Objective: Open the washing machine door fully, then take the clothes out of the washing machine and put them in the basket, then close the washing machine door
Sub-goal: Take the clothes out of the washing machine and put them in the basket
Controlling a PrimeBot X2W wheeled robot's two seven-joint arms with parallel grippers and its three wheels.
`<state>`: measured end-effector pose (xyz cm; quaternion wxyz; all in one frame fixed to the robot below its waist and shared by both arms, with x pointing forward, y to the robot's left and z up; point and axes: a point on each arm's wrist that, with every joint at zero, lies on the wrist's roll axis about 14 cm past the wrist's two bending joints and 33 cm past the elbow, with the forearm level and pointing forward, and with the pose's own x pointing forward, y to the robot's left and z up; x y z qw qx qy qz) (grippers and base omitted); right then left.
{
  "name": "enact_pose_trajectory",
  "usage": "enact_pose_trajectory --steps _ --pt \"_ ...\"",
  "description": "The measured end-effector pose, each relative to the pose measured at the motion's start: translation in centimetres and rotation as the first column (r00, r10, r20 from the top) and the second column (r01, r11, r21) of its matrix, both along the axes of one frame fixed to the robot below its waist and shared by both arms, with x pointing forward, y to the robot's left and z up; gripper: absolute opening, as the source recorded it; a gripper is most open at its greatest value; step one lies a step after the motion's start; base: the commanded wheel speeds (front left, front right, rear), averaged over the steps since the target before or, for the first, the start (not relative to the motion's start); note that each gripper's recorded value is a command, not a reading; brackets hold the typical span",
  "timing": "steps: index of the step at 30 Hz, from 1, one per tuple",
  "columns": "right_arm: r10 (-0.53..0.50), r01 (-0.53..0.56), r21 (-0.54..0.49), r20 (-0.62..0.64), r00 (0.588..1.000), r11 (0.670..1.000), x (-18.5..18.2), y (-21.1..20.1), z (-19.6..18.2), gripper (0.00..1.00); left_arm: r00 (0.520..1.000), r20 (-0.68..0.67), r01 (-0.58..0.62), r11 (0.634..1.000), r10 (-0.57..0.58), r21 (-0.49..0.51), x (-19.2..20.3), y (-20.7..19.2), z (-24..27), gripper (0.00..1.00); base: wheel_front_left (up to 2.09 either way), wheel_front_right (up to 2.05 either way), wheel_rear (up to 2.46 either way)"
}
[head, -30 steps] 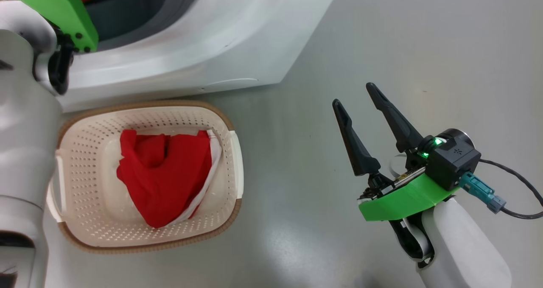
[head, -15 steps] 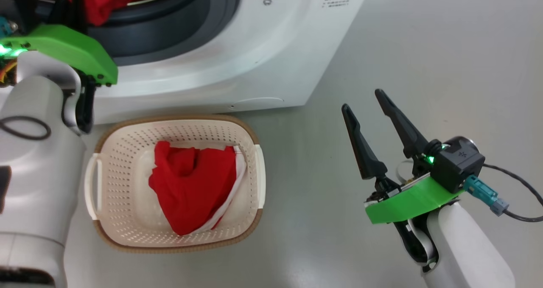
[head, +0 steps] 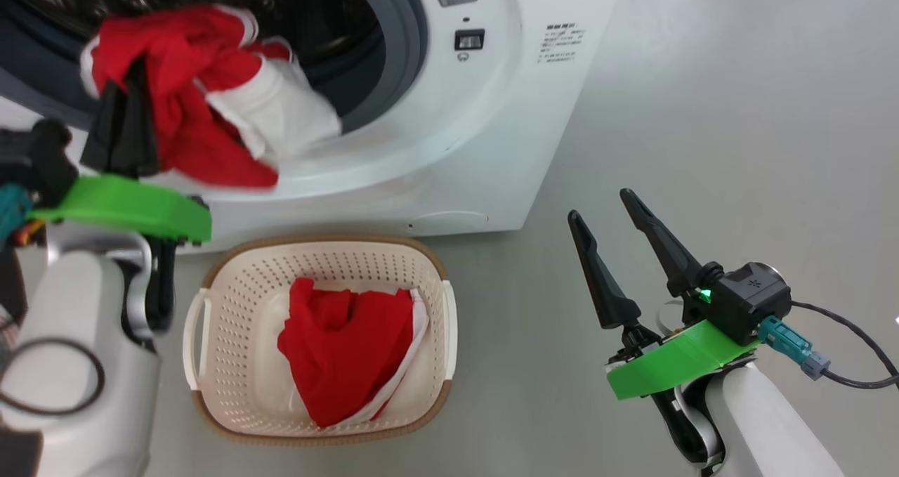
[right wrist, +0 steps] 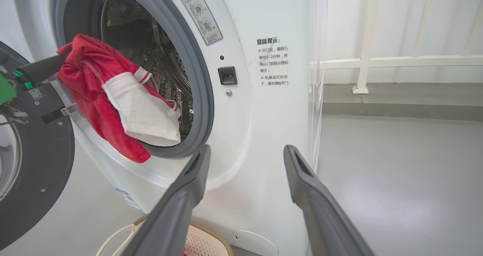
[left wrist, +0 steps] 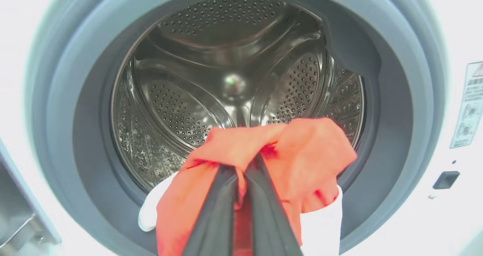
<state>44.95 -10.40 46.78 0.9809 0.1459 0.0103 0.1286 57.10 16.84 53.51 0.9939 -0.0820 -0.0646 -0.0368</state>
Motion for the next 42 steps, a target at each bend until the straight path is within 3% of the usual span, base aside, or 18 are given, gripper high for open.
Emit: enact_pose_trajectory --steps 12,20,32,42 --pt "-0.013 0.012 0.008 0.055 0.998 1.0 -2.1 -0.4 2.8 1.0 0.998 0.066 0.004 1.0 -0.003 -0.013 -6.2 -0.5 1.8 0.0 0.0 0.0 0.0" --pt "-0.028 0.027 0.014 0.058 0.998 1.0 -3.6 -0.8 3.2 1.0 0.999 0.027 0.029 0.999 -0.029 -0.026 -9.3 -1.7 0.4 0.0 0.0 0.0 0.0" --pt "-0.034 0.034 0.013 0.023 0.999 0.999 -3.2 -1.1 1.9 1.0 0.981 -0.177 0.066 0.996 -0.077 -0.068 -10.3 -3.7 -6.8 0.0 0.0 0.0 0.0" --pt "-0.035 0.035 0.009 -0.029 0.999 0.999 -2.4 -1.1 -0.3 1.0 0.895 -0.439 0.017 0.991 -0.073 -0.13 -10.9 -3.7 -15.6 0.0 0.0 0.0 0.0"
